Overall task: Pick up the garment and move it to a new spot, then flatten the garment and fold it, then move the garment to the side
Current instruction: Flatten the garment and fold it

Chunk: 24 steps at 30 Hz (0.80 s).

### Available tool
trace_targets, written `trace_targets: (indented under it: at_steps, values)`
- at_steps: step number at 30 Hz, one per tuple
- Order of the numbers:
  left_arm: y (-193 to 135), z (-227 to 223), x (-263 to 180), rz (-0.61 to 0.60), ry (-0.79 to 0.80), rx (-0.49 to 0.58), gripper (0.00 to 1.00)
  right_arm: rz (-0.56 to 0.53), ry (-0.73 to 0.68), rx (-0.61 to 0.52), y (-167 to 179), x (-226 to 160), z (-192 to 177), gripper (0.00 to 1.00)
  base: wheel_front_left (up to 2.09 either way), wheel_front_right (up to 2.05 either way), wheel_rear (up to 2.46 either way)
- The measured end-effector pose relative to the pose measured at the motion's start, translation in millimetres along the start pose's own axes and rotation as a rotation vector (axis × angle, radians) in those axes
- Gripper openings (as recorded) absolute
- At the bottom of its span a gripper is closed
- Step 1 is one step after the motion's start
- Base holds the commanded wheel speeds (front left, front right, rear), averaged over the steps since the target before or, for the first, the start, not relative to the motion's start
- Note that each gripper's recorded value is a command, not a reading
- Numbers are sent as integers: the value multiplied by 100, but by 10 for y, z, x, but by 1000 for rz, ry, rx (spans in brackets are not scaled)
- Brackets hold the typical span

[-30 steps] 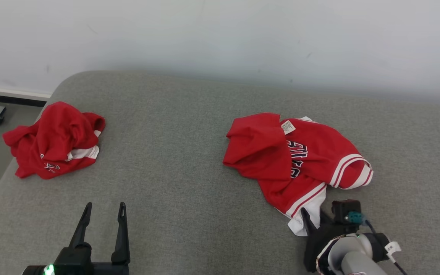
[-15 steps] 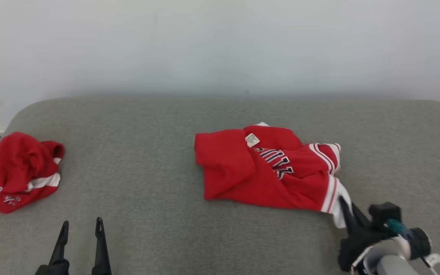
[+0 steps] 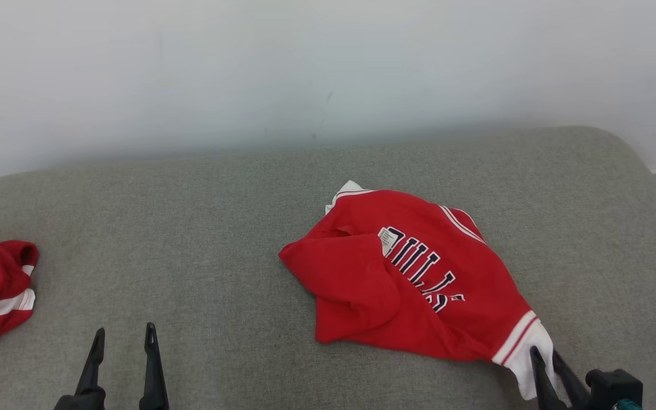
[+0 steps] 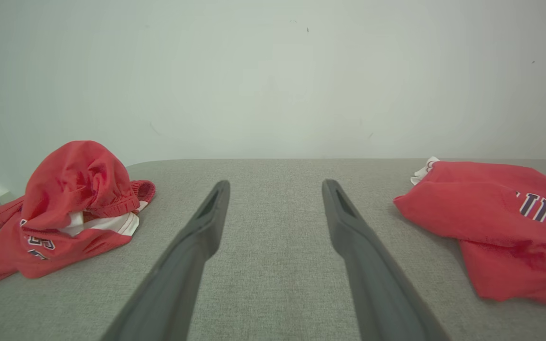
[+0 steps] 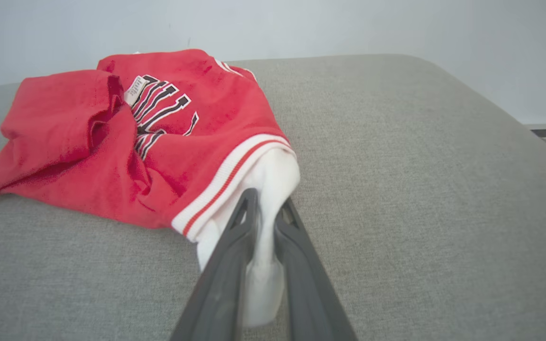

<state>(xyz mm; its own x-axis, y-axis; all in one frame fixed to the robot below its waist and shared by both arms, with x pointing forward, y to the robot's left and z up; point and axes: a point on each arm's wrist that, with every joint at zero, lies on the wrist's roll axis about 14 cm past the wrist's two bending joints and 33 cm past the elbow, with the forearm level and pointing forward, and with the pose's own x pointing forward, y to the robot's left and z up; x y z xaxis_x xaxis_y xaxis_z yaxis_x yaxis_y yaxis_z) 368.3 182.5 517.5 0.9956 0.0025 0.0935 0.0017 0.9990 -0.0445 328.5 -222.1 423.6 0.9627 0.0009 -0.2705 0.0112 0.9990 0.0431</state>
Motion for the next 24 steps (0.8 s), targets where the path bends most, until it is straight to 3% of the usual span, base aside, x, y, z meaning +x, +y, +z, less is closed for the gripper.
trace_targets:
  at_steps: [6,12,17,24]
  values:
    - [-43,-13,61,-16,2,-3,100,-35,-158,-61,-71,-36,513,100,0,0,0]
    - [-142,1,113,-47,-4,-5,100,-44,-228,-70,-57,-110,733,100,0,0,0]
    - [-555,18,236,-183,-9,-13,100,-30,-243,-47,46,-143,757,100,0,0,0]
    - [-1430,-61,351,-464,26,-39,100,-71,-238,-13,-40,-197,688,100,0,0,0]
